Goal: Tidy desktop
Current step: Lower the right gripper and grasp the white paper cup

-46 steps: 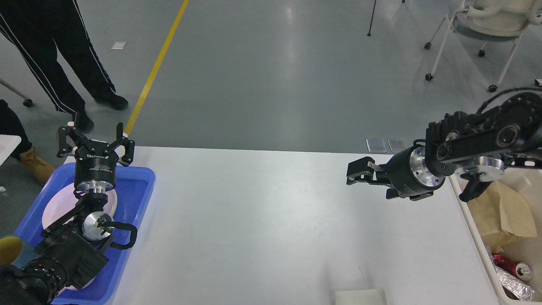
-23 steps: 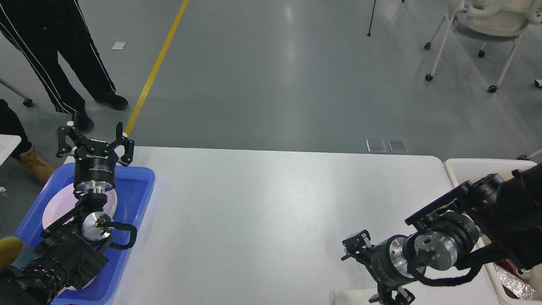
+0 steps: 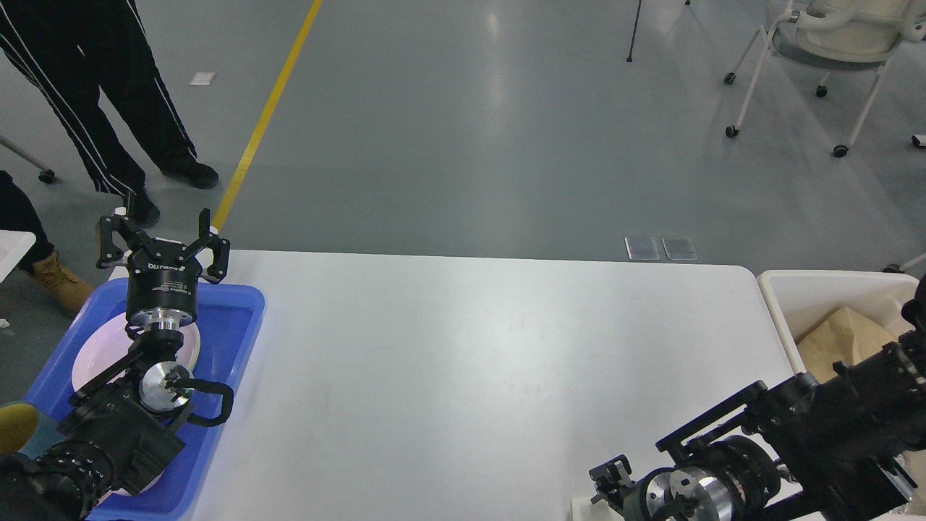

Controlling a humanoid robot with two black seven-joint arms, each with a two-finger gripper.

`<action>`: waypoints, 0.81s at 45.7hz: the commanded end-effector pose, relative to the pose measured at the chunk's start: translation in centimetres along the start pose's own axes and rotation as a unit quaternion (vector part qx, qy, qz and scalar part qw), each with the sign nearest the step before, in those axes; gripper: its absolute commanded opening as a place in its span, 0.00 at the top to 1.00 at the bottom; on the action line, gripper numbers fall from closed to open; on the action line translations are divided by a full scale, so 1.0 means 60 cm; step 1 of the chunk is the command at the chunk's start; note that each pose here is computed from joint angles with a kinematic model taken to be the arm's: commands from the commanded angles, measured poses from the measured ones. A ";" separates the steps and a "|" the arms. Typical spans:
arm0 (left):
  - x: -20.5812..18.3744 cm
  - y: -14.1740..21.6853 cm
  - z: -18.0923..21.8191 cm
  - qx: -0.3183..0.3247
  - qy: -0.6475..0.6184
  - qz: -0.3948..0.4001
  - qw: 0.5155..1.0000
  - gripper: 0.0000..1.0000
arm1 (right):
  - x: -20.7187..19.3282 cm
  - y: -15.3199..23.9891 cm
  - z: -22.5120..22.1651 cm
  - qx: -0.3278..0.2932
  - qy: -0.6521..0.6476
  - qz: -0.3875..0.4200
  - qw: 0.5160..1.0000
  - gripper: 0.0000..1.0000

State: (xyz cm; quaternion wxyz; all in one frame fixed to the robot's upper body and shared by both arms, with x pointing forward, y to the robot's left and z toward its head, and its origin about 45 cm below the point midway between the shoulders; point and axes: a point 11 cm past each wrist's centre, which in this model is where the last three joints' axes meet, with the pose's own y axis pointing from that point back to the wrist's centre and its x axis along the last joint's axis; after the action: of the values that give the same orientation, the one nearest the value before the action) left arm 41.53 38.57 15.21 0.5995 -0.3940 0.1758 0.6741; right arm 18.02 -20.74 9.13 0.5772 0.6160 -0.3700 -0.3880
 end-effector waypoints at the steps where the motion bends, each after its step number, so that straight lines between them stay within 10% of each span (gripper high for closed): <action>1: 0.000 0.000 0.000 0.000 0.000 0.000 1.000 0.03 | -0.001 -0.016 -0.008 0.010 -0.024 0.012 1.000 0.00; 12: 0.000 0.000 0.000 0.000 0.000 0.000 1.000 0.03 | -0.002 -0.039 -0.007 0.012 -0.052 0.027 0.998 0.12; 16: 0.000 0.000 0.000 0.000 0.000 0.000 1.000 0.03 | -0.002 -0.038 -0.013 0.017 -0.051 0.027 0.998 0.96; 17: 0.000 0.000 0.000 0.000 0.000 0.000 1.000 0.03 | -0.001 -0.039 -0.014 0.019 -0.051 0.029 0.998 1.00; 37: 0.000 0.000 0.000 0.000 0.000 0.000 1.000 0.03 | 0.004 -0.031 -0.031 0.035 -0.034 0.044 0.998 1.00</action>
State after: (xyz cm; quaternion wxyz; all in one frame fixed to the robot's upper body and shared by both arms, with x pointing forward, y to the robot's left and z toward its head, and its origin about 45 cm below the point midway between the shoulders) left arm 41.53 38.57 15.22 0.5994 -0.3940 0.1757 0.6743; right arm 19.51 -20.05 7.14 0.5592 0.6017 -0.4294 -0.3753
